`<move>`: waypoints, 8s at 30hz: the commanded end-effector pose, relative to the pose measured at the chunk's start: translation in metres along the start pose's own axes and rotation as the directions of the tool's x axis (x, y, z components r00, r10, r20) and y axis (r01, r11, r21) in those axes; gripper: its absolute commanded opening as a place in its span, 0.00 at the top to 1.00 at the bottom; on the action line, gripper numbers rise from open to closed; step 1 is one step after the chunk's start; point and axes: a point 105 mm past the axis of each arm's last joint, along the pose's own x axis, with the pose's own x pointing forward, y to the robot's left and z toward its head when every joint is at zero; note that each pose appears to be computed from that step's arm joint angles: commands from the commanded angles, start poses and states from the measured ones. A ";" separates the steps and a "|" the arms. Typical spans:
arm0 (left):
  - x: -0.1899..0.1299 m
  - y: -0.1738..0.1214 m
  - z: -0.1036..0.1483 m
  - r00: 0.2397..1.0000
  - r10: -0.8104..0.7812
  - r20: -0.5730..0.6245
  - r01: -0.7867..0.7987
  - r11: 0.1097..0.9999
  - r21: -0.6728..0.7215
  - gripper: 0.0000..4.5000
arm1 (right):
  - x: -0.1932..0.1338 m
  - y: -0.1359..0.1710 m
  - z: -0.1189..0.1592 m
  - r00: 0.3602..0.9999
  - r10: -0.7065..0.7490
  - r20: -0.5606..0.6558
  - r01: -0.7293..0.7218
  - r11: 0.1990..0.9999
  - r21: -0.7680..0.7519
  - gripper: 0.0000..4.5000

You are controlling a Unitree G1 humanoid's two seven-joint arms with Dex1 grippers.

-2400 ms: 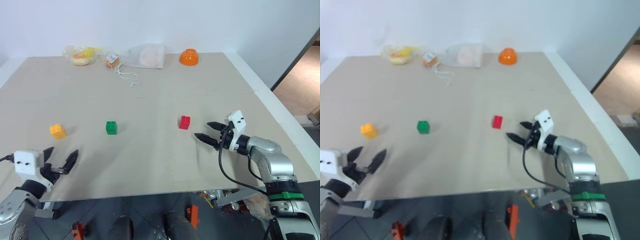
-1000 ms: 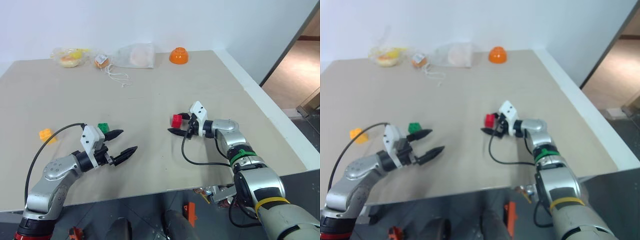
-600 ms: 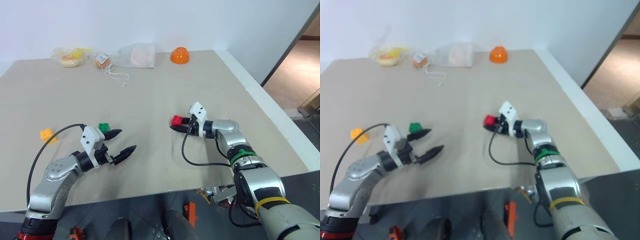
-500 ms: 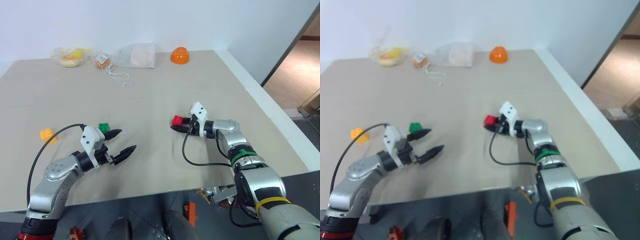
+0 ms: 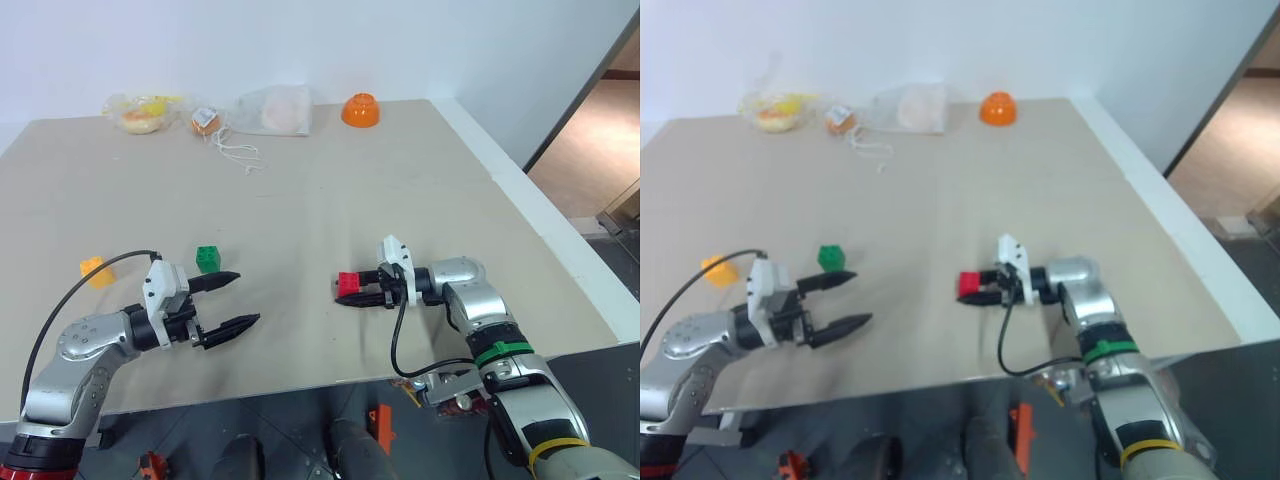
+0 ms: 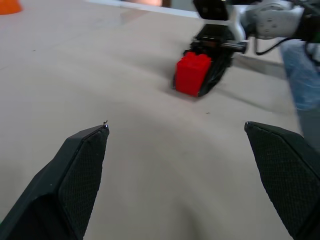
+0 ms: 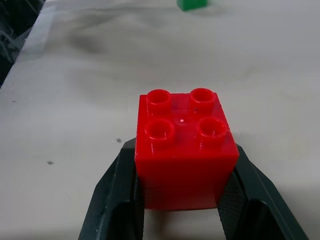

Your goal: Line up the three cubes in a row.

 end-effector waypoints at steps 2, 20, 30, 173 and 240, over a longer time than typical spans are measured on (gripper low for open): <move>-0.005 0.000 0.009 0.999 -0.036 0.010 0.036 0.999 0.035 0.00 | 0.005 0.003 0.004 1.000 0.025 -0.013 -0.026 0.996 -0.090 0.72; -0.016 0.011 0.012 0.998 0.065 0.006 -0.066 0.997 0.041 0.00 | 0.011 -0.009 -0.002 0.997 0.052 -0.054 -0.058 0.992 -0.115 0.10; -0.026 0.033 -0.012 0.931 0.355 -0.080 -0.363 0.921 -0.139 0.00 | -0.045 -0.034 0.021 0.990 -0.035 -0.138 0.020 0.994 -0.108 0.01; -0.036 0.060 -0.027 0.905 0.419 -0.081 -0.426 0.897 -0.120 0.01 | -0.050 0.001 0.099 0.959 -0.179 0.221 0.186 0.983 -0.012 0.00; -0.026 0.126 -0.025 0.477 0.878 -0.049 -0.872 0.466 -0.150 0.70 | -0.015 -0.003 0.115 0.960 -0.062 0.272 0.090 0.992 -0.091 0.00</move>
